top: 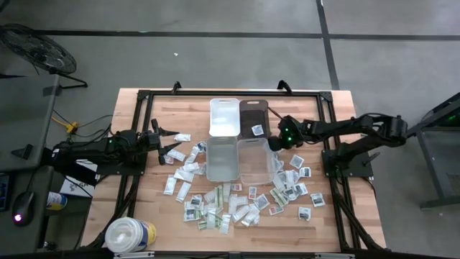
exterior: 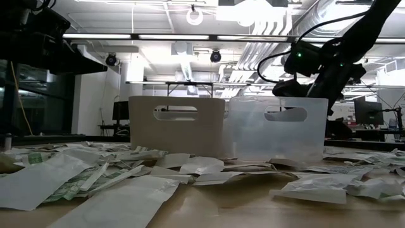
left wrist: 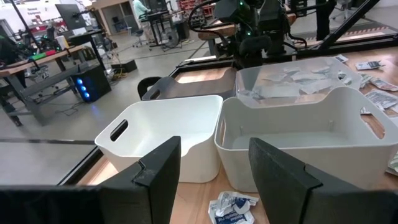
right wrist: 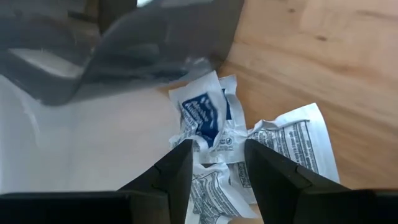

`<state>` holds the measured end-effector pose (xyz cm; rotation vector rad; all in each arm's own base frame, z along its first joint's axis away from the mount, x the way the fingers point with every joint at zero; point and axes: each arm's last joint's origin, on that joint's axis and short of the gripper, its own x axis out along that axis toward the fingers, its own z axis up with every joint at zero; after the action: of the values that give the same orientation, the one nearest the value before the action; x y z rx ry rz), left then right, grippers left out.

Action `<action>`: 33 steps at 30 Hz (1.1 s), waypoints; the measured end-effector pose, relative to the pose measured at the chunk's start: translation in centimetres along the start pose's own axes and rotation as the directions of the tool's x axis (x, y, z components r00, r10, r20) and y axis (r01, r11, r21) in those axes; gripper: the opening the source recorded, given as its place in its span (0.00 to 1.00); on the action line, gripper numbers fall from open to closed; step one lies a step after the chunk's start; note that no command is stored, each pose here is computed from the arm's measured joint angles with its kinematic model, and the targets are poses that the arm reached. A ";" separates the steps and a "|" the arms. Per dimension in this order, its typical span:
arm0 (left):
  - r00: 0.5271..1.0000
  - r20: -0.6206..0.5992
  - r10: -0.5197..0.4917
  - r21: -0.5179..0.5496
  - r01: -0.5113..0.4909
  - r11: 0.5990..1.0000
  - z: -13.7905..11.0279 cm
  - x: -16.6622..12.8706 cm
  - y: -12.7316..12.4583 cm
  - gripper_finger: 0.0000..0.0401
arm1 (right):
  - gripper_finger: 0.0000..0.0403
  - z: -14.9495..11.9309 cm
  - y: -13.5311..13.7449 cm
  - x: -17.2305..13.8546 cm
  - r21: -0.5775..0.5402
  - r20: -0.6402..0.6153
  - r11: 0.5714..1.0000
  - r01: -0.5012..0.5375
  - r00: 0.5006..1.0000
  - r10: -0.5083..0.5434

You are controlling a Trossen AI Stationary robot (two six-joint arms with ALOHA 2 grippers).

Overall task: Pick & Place First Aid Supplies
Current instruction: Put the blue alcohol pad into the black bin

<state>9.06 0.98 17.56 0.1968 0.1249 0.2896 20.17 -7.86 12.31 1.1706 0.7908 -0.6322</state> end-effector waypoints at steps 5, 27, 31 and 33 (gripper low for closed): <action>1.000 0.000 0.000 0.000 0.000 1.000 0.0 0.0 0.0 0.47 | 0.35 0.1 0.0 0.0 0.000 0.033 1.000 0.016 0.999 -0.016; 1.000 0.000 0.001 0.000 -0.001 1.000 0.0 0.0 0.0 0.47 | 0.15 0.1 0.0 0.0 -0.024 0.026 1.000 0.008 1.000 -0.007; 1.000 0.000 0.000 0.000 0.000 1.000 0.0 0.0 0.0 0.47 | 0.09 0.1 0.0 0.0 -0.028 0.021 1.000 0.006 1.000 -0.006; 1.000 0.000 0.001 0.000 -0.001 1.000 0.0 0.0 0.0 0.47 | 0.04 0.1 0.0 0.0 -0.037 0.021 0.999 0.006 1.000 -0.006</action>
<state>9.06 0.98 17.56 0.1968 0.1250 0.2901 20.19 -7.95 12.31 1.1263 0.7853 -0.6313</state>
